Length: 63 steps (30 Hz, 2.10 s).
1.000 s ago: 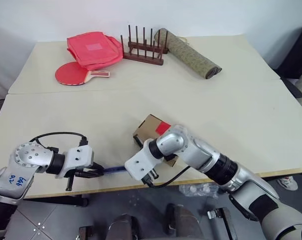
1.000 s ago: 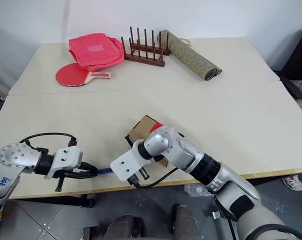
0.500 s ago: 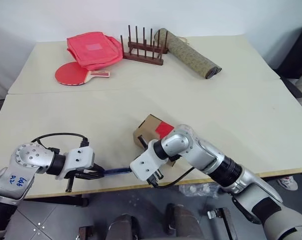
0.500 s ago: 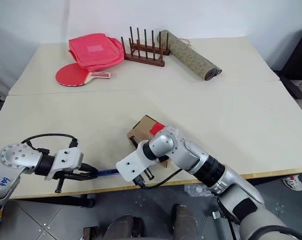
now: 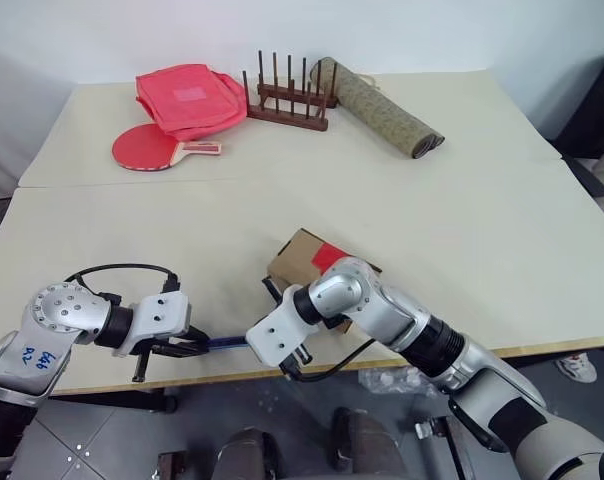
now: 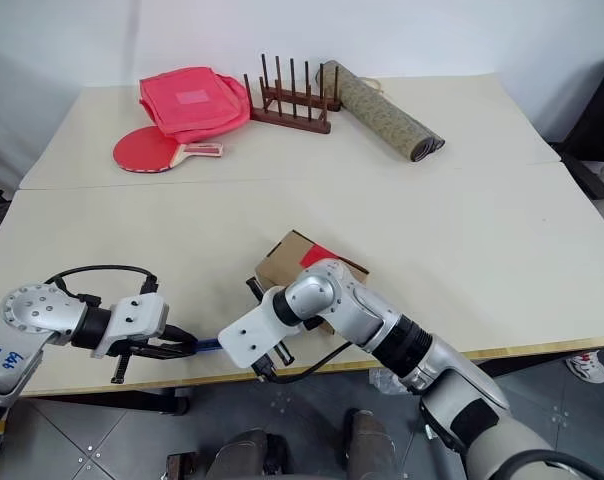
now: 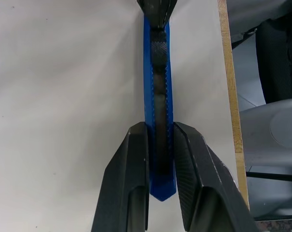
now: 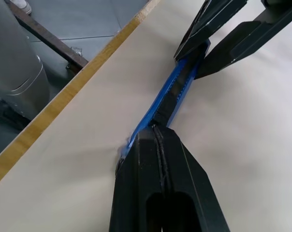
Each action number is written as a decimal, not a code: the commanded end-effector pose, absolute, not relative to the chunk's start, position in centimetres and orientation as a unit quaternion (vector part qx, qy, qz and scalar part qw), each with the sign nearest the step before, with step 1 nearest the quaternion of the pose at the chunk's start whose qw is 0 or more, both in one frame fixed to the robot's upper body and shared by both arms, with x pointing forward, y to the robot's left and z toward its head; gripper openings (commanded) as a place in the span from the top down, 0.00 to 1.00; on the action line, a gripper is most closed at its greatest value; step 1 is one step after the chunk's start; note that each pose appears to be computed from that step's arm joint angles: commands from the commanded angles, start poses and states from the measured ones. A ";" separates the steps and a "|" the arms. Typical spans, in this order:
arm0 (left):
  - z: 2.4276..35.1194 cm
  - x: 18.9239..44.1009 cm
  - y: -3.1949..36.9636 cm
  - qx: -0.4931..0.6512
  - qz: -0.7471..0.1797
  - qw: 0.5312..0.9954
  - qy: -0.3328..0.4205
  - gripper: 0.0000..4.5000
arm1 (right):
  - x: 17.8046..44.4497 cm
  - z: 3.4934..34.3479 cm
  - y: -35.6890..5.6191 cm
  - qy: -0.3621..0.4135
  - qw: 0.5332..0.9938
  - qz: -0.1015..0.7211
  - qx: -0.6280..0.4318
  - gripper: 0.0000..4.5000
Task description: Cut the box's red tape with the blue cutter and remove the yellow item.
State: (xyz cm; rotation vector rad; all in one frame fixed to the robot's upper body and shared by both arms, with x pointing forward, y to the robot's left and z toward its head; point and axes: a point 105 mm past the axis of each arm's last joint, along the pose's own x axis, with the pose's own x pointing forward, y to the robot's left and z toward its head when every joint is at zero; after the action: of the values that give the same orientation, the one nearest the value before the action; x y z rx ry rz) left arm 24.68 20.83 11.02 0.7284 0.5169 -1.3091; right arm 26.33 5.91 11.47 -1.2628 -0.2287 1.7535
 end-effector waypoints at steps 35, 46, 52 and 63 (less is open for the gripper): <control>13.2 26.1 21.9 0.319 -0.497 0.798 0.119 0.91 | 28.2 21.2 1.6 0.006 0.643 0.702 -0.307 0.99; 18.3 28.6 22.2 0.308 -0.406 0.852 -0.121 0.91 | 31.0 26.7 -2.0 0.135 0.761 0.620 -0.134 0.25; 19.5 29.5 19.7 0.300 -0.428 0.833 -0.184 0.91 | 31.0 29.4 -1.3 0.179 0.767 0.615 -0.028 0.01; 19.8 31.3 16.4 0.285 -0.452 0.809 -0.246 0.91 | 31.6 27.7 1.0 0.258 0.753 0.604 -0.039 0.01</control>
State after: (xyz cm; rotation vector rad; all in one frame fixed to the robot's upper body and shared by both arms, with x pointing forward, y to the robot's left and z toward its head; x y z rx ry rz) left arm 31.31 16.52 19.22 0.5867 -0.4885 -0.9695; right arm 31.98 0.28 26.73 -0.0592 0.6058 1.2866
